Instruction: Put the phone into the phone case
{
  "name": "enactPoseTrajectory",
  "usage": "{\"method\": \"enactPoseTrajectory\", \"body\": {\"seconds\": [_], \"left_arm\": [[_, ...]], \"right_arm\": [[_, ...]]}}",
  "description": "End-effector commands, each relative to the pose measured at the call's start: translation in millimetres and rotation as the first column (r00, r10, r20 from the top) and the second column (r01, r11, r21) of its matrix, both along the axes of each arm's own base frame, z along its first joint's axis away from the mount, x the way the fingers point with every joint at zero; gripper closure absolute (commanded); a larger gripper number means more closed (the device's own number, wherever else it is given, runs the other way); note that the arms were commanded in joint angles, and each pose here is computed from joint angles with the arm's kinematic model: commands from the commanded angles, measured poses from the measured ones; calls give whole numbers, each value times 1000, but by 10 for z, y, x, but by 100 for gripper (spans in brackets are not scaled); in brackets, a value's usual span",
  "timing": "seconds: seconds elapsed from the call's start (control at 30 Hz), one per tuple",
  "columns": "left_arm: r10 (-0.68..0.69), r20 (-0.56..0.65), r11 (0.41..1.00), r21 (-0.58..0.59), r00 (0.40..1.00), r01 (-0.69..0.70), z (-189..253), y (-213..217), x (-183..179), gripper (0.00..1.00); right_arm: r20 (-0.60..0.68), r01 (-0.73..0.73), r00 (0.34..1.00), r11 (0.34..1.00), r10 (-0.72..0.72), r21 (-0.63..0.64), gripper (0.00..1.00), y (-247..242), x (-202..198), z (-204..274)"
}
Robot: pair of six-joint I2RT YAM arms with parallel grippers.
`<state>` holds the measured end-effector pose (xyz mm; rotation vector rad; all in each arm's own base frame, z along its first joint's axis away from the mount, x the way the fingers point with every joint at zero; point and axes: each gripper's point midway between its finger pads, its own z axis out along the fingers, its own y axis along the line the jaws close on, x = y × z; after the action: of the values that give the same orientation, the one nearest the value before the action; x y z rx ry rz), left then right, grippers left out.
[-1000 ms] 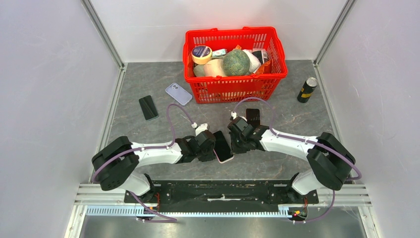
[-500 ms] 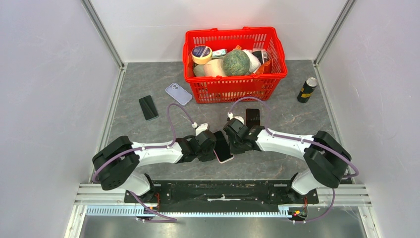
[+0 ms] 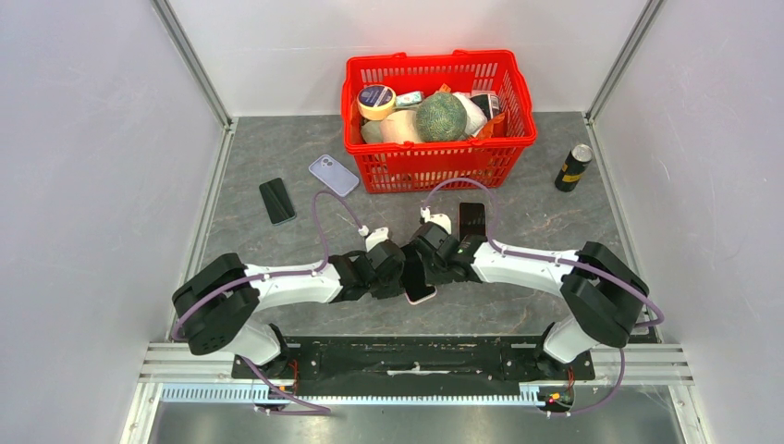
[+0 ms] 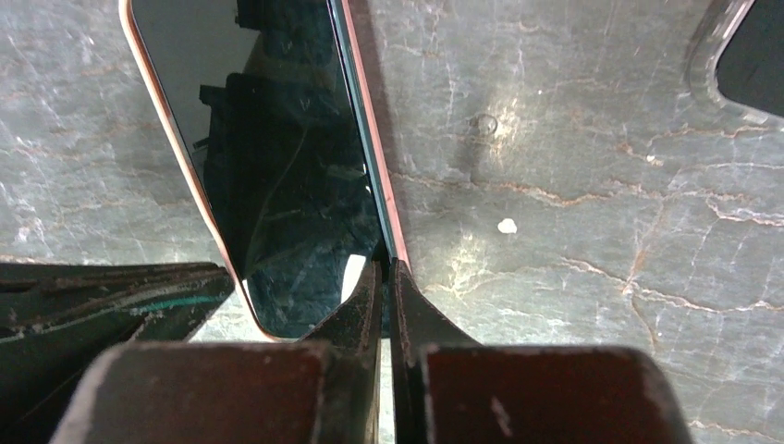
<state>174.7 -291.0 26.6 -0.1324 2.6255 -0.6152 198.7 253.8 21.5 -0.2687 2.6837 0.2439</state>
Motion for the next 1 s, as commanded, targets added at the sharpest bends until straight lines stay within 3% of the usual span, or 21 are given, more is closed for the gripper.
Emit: {"method": "enactPoseTrajectory", "body": {"seconds": [0.0,0.3,0.57,0.83,0.97], "left_arm": [[17,67,999,-37,998,-15,198,-130,157,98],[14,66,1000,-11,998,-13,185,-108,168,98],[17,72,1000,7,997,-17,197,-39,155,98],[24,93,1000,9,995,-25,292,28,158,98],[26,94,999,21,995,-28,283,69,151,98]], "right_arm": [[-214,-28,977,999,18,-42,100,-54,-536,-680],[-215,-15,977,999,3,-51,100,-170,-606,-624],[-182,-20,983,1000,21,9,72,-187,-568,-328],[-215,-14,976,997,29,73,70,-191,-521,-194],[-214,-13,976,997,30,80,64,-240,-530,-136]]}}
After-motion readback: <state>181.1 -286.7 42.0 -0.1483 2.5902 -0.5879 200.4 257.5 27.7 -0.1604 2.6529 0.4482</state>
